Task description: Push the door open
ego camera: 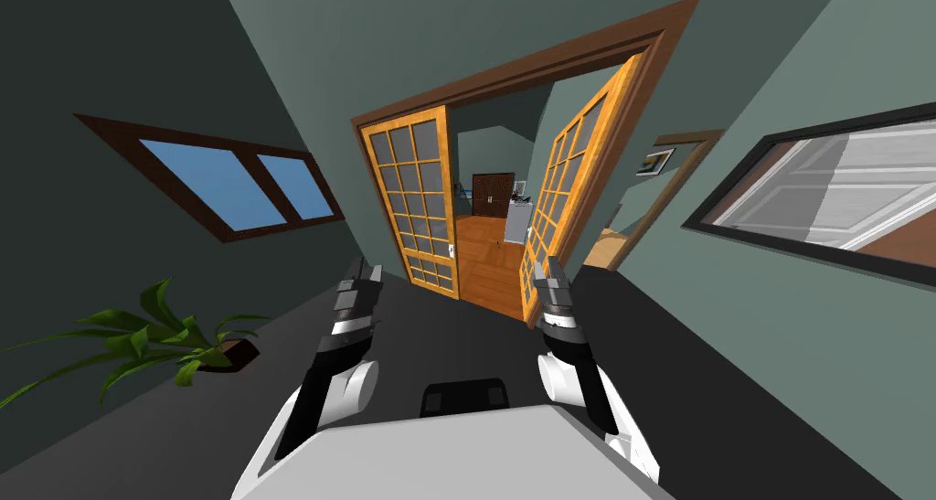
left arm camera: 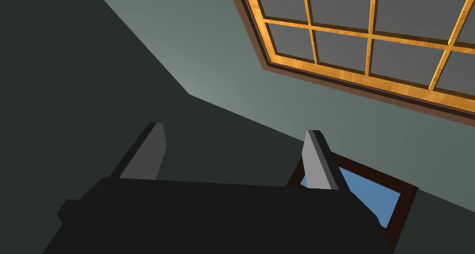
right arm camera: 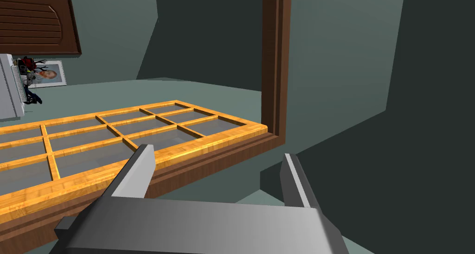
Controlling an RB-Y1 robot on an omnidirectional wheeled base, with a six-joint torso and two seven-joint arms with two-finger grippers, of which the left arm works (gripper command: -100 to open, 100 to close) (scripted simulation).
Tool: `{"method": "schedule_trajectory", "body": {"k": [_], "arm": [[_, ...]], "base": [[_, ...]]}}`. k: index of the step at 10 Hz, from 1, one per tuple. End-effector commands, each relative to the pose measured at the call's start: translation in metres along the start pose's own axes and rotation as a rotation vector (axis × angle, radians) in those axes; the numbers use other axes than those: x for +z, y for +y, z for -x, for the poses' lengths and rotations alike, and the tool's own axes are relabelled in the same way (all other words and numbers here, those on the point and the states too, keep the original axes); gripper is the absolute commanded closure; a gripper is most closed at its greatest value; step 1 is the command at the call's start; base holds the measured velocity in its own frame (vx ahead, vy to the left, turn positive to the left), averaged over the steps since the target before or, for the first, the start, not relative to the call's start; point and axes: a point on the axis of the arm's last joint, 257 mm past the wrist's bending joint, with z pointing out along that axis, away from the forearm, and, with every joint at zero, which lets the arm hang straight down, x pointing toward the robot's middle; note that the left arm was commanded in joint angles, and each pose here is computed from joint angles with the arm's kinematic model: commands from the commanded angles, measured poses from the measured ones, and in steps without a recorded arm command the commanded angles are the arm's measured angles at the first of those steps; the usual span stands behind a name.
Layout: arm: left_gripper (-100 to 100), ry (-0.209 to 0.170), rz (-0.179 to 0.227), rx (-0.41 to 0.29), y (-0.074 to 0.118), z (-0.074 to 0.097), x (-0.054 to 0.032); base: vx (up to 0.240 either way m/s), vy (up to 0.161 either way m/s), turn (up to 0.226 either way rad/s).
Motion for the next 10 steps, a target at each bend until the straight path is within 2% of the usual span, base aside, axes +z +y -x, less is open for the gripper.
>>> {"method": "schedule_trajectory", "body": {"k": [1,5,6,10], "arm": [[-100,0.012,0.013,0.055,0.011,0.001,-0.0033],[-100,0.035,0.037,0.160,0.032,0.004,-0.0104],[-100,0.046,0.049,0.211,0.043,0.005,-0.0142],[-100,0.074,0.077,0.335,0.068,0.010,-0.0246]], "base": [[0.031,0.014,-0.049],[0.109,-0.004,-0.062],[0.112,0.008,-0.071],[0.104,0.005,-0.068]]}}
